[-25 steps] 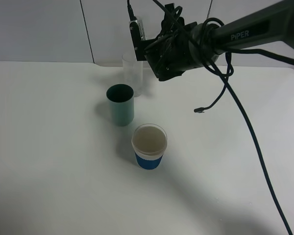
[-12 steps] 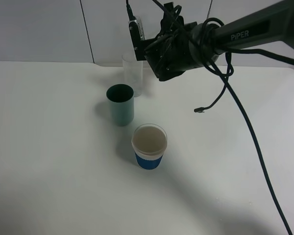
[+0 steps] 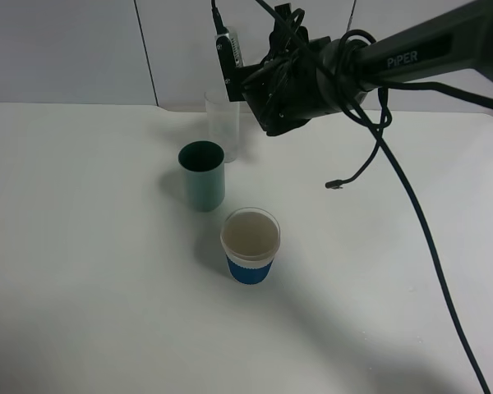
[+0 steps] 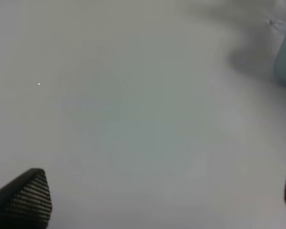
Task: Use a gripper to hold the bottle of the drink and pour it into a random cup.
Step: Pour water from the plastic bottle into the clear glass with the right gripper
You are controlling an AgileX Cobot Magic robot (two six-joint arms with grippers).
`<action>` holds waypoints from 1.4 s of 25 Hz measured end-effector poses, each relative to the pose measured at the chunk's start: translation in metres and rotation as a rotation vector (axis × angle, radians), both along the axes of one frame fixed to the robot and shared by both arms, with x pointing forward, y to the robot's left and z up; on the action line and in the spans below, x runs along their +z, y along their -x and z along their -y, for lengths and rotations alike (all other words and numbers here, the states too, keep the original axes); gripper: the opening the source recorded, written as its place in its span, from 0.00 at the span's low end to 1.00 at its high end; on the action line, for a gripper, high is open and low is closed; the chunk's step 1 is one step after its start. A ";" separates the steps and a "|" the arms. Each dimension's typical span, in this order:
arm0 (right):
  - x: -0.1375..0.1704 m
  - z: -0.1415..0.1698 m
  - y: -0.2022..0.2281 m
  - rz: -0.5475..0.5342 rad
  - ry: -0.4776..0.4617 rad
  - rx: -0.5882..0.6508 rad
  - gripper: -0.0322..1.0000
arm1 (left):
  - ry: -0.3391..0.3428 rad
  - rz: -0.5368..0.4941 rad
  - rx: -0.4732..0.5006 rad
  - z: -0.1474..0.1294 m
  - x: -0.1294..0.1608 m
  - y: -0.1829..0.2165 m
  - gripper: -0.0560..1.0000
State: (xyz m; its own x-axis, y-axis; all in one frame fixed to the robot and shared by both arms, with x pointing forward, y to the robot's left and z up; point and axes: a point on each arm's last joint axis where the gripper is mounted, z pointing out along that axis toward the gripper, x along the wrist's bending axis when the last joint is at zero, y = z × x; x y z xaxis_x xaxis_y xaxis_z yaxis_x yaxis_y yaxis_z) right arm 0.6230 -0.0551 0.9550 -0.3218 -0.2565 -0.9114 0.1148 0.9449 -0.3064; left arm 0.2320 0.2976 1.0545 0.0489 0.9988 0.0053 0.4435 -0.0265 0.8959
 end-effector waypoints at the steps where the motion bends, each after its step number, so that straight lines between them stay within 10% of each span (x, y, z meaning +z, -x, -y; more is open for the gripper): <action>1: 0.000 0.000 0.000 0.000 0.000 0.000 0.57 | 0.000 0.000 0.000 0.000 0.000 0.000 0.99; 35: 0.000 0.000 0.000 -0.001 -0.001 0.001 0.57 | 0.000 0.000 0.000 0.000 0.000 0.000 0.99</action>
